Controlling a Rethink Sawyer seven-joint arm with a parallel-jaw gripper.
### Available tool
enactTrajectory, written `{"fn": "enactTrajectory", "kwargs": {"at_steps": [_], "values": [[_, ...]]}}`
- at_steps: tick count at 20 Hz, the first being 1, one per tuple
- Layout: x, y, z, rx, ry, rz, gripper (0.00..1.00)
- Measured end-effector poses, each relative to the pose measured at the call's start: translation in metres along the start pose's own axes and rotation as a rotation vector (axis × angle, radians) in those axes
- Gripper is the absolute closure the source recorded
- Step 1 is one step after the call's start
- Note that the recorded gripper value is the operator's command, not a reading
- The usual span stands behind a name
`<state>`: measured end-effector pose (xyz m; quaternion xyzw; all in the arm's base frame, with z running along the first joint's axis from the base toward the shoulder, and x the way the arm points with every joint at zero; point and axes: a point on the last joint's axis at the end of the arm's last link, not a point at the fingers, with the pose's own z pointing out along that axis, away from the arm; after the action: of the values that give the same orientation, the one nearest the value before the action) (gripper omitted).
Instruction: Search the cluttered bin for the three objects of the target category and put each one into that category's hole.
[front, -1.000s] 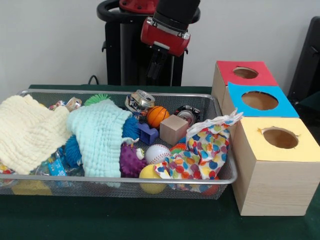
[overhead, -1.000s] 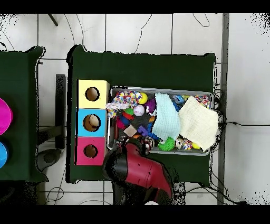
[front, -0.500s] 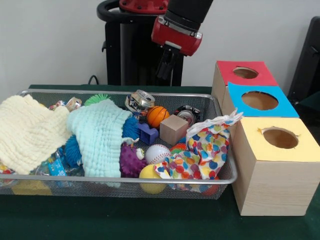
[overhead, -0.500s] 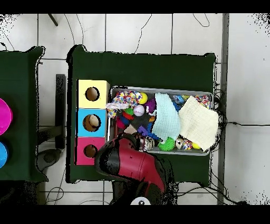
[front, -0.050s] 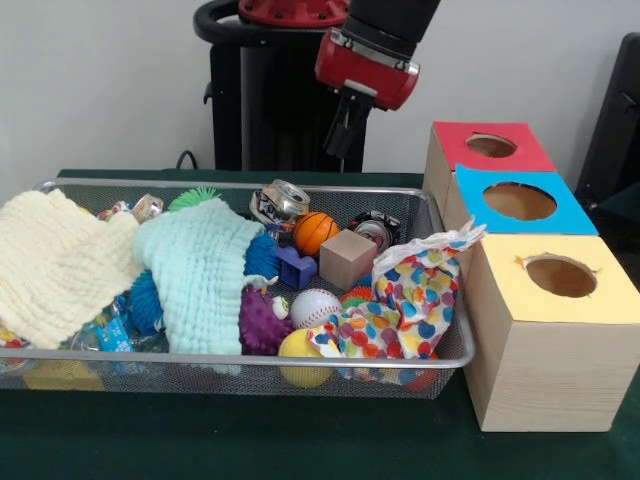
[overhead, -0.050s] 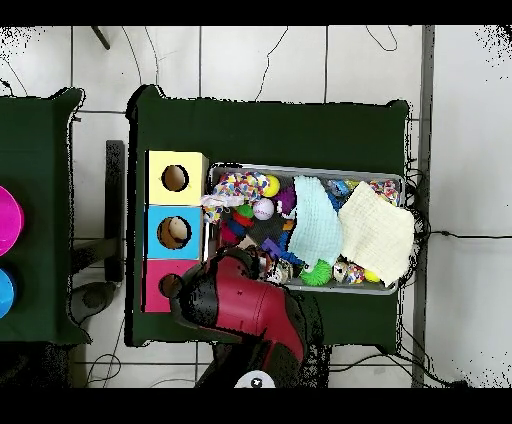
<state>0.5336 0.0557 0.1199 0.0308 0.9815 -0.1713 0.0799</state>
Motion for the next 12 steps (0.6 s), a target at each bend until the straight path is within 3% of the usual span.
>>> {"fn": "enactTrajectory", "kwargs": {"at_steps": [12], "values": [[-0.013, -0.001, -0.001, 0.002, -0.023, 0.001, 1.0]]}}
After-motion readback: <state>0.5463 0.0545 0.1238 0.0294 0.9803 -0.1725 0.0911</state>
